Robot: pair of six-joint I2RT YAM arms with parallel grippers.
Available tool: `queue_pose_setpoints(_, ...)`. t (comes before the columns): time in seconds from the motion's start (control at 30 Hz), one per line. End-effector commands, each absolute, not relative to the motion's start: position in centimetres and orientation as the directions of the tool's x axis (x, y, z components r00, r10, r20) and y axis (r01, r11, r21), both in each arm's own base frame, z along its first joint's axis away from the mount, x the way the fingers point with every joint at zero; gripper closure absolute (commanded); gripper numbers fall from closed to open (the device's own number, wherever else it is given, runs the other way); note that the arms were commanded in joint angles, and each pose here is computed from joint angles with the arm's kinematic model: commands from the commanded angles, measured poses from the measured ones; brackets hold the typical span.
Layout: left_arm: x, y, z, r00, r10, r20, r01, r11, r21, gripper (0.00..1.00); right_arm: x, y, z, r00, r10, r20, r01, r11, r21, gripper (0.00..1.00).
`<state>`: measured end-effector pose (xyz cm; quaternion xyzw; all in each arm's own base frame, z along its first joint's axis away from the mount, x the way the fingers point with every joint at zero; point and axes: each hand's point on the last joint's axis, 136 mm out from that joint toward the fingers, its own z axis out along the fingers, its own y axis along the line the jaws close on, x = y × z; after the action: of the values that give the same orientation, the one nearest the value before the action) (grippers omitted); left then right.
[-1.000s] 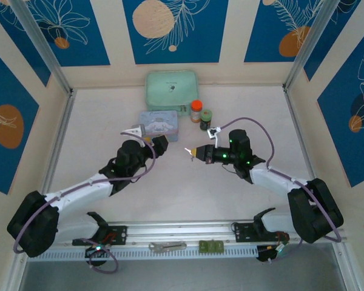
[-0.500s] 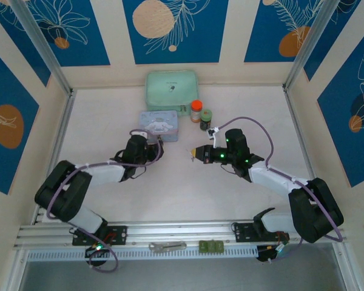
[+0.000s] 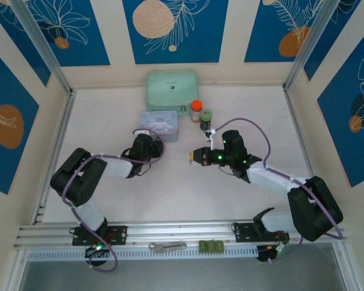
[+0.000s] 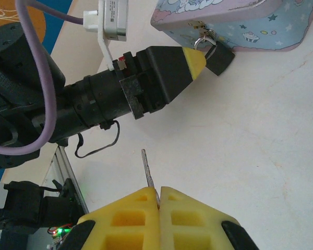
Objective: Unlock the padlock with the key
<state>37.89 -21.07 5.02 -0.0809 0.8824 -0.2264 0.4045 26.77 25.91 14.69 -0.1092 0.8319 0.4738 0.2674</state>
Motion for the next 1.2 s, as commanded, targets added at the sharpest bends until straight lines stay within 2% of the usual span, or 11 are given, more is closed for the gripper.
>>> queue_pose_setpoints(0.0,38.9,-21.7,5.0,-0.635,-0.341,-0.693,0.033,0.884,-0.466,0.59,27.3,26.4,15.1,-0.825,0.070,-0.561,-0.448,0.524,0.724,1.00)
queue_pose_setpoints(0.17,39.4,-22.6,4.2,-0.631,-0.344,-0.695,0.039,0.881,-0.471,0.60,27.4,26.5,14.9,-0.827,0.071,-0.557,-0.445,0.523,0.727,1.00)
queue_pose_setpoints(0.4,40.7,-23.8,3.8,-0.610,-0.387,-0.692,0.049,0.853,-0.520,0.68,27.1,26.8,15.1,-0.825,0.062,-0.562,-0.458,0.508,0.729,1.00)
queue_pose_setpoints(0.7,39.9,-24.2,5.1,-0.616,-0.405,-0.676,0.079,0.822,-0.564,1.00,27.5,26.4,13.4,-0.845,0.081,-0.528,-0.413,0.528,0.742,1.00)
queue_pose_setpoints(0.97,37.4,-25.7,7.6,-0.684,-0.456,-0.569,0.111,0.706,-0.699,1.00,28.2,26.7,11.0,-0.887,0.140,-0.440,-0.316,0.509,0.800,1.00)
queue_pose_setpoints(1.17,35.9,-27.1,9.0,-0.739,-0.514,-0.437,0.094,0.563,-0.821,1.00,28.7,27.3,9.4,-0.924,0.152,-0.351,-0.256,0.435,0.863,1.00)
